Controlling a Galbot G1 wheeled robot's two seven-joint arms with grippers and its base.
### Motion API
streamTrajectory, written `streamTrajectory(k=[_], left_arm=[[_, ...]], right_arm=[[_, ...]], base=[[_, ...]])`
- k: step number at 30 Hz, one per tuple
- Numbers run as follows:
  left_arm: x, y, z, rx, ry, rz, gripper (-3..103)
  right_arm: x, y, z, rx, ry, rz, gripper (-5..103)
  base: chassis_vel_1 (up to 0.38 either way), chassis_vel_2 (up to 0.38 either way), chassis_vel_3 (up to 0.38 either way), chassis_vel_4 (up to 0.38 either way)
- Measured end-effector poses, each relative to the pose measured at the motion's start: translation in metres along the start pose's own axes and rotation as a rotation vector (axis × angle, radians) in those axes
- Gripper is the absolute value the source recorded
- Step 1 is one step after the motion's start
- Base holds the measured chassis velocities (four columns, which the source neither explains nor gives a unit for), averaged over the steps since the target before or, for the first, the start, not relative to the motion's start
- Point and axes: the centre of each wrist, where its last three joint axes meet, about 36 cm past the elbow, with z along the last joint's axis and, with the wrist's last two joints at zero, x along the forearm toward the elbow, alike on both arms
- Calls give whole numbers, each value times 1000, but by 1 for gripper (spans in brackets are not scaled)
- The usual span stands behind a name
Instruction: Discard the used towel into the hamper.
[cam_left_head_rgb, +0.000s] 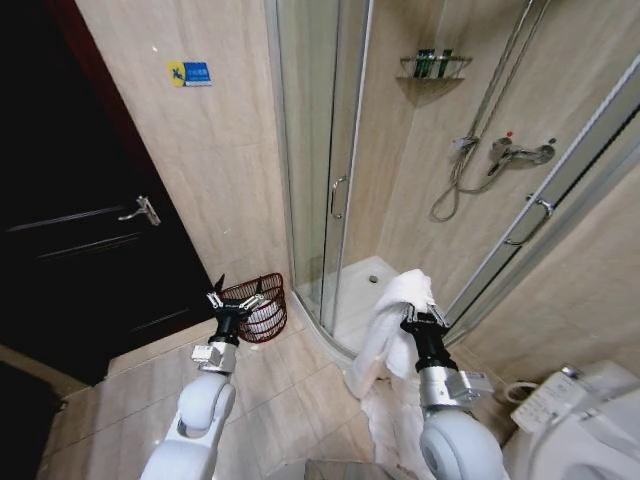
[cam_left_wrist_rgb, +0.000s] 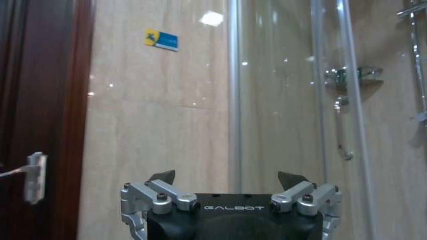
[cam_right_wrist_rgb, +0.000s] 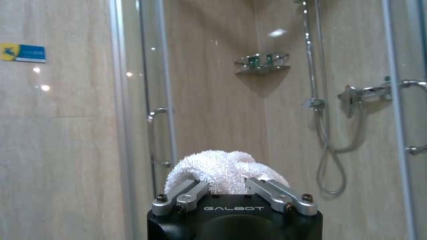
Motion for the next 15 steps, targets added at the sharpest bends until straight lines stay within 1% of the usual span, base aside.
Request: streamTrajectory(k=[6,9,11,15], left_arm=[[-1,0,-2,-1,15,4,100],[-1,-2,-3,2,23,4,100],[-1,-2,-3,2,25,4,100],[0,-2,-3,2,27,4,100]], right_arm=[[-1,1,3,0,-3,-3,8],[-1,1,8,26,-13,-4,8],[-1,1,8,28,-13,-4,8],[-1,2,8,26,-16,-5,8]], base=[[189,161,-157,-156],[207,188,-233,-186],[179,169,-200,-150],[90,124,-18,-41]])
